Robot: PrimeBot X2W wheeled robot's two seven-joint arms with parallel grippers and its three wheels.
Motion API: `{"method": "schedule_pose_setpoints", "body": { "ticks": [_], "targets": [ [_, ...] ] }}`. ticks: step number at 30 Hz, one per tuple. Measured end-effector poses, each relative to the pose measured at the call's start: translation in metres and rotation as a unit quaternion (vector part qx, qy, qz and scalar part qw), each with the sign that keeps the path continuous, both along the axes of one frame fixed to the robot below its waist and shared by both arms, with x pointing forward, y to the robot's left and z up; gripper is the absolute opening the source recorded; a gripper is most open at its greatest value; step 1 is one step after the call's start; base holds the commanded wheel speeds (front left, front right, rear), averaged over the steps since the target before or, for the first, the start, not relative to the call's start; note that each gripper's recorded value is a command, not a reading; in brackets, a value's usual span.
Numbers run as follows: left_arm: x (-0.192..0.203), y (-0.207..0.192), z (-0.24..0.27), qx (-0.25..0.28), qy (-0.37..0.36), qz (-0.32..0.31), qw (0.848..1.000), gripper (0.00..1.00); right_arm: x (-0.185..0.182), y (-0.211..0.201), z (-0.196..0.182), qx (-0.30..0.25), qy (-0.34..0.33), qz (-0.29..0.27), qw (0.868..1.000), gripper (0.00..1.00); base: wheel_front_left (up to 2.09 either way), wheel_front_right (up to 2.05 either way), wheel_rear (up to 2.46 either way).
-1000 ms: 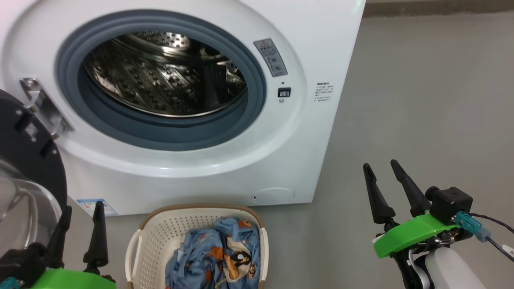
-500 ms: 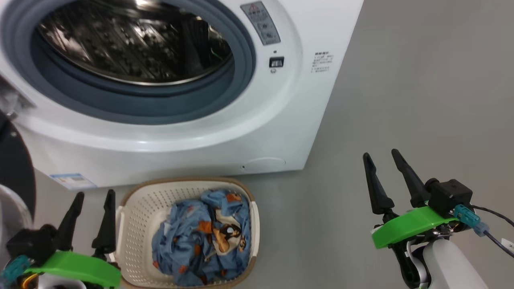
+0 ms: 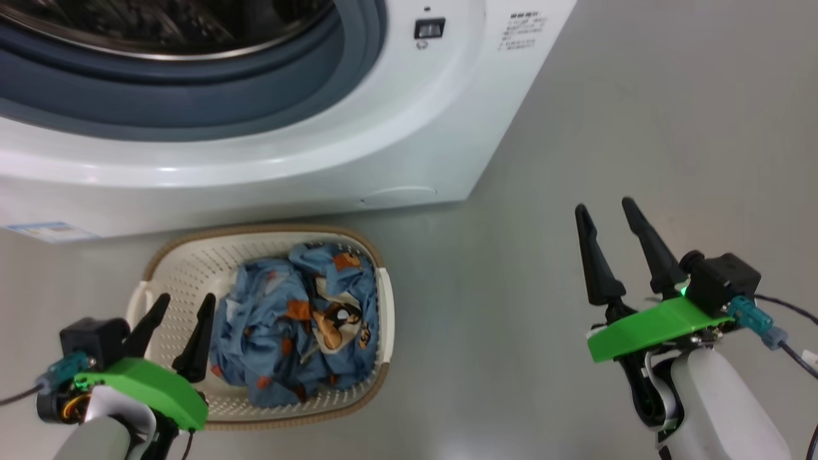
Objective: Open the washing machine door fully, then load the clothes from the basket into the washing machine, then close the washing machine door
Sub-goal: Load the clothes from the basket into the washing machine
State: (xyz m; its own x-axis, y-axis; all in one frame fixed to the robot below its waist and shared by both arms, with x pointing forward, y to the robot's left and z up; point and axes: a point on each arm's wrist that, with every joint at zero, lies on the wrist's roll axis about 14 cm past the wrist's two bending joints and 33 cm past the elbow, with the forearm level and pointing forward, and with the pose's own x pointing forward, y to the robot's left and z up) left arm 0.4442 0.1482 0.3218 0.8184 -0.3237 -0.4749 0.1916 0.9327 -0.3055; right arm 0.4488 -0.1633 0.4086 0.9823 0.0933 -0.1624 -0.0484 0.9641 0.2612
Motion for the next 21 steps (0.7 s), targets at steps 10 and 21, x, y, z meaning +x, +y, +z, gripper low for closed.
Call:
{"method": "schedule_pose_setpoints", "body": {
  "ticks": [10, 21],
  "targets": [
    [0.001, -0.023, -0.064, 0.009, 0.092, -0.056, 0.994, 1.0, 0.011, -0.007, -0.027, 0.0, 0.021, -0.008, 1.0, 1.0, 0.0, 0.0, 0.0],
    [0.001, -0.026, -0.125, 0.033, 0.167, -0.1, 0.98, 1.0, 0.02, -0.006, -0.062, 0.008, 0.051, -0.008, 0.999, 1.0, 0.0, 0.0, 0.0]
  ]
}}
